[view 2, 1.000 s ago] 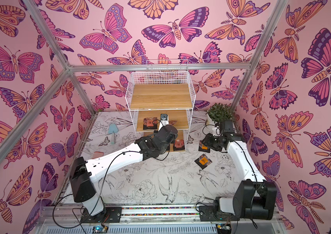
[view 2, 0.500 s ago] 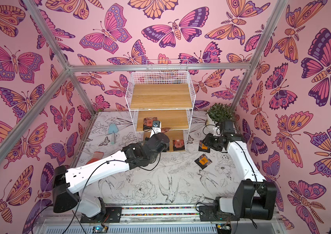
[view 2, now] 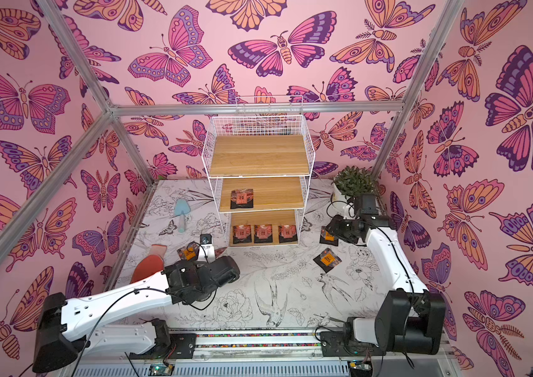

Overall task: Remove the tea bags from the shelf
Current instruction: Place the tea bag at the center of the board.

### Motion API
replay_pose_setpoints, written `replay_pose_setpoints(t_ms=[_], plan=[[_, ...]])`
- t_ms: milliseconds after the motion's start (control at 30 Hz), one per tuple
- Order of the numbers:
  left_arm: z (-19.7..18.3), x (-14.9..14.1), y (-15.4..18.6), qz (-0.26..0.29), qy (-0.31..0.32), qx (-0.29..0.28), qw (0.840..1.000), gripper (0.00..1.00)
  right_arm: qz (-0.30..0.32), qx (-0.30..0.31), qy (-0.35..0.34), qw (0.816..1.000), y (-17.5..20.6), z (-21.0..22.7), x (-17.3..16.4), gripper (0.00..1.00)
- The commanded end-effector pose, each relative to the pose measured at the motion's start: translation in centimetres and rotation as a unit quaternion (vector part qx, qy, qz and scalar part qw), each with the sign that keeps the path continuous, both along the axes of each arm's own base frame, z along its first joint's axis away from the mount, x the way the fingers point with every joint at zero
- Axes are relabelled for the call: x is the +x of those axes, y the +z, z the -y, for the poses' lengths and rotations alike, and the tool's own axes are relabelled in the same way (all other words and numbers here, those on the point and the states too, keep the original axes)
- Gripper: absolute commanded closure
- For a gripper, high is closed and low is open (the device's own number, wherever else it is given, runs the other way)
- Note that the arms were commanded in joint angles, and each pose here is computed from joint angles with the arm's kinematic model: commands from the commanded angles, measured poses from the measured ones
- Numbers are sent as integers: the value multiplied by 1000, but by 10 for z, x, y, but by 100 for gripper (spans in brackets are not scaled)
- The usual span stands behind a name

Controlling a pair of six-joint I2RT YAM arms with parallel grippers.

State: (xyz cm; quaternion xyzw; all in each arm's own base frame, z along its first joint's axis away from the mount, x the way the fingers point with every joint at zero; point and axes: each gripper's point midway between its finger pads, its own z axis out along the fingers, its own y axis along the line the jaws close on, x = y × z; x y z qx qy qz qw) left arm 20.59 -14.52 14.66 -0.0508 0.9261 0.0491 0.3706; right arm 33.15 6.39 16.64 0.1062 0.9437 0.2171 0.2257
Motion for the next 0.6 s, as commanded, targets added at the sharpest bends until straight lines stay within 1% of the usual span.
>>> replay_pose_setpoints(t_ms=[0, 33, 133, 233, 300, 433, 500, 567], plan=[[-31, -17, -30, -40, 58, 8, 998, 100, -2, -11, 0, 1000, -2, 5, -2, 55], [-37, -18, -38, -47, 70, 7, 996, 100, -2, -12, 0, 1000, -1, 5, -2, 55], [-42, -20, -58, -77, 76, -6, 994, 100, -4, -13, -1, 1000, -1, 5, -2, 55], [-36, -15, -77, -112, 63, -40, 991, 100, -4, -16, -1, 1000, -1, 6, -1, 55], [-35, -11, -88, -133, 63, -50, 988, 100, -7, -17, -1, 1000, -3, 7, -1, 55], [-35, 1, -96, -147, 72, -35, 986, 100, -9, -20, 0, 1000, -4, 7, 0, 55], [-32, 7, -102, -160, 68, -9, 985, 100, -10, -21, -1, 1000, -5, 8, 0, 55], [-26, 13, -106, -166, 59, 2, 984, 100, -12, -22, -1, 1000, -6, 8, 0, 55]])
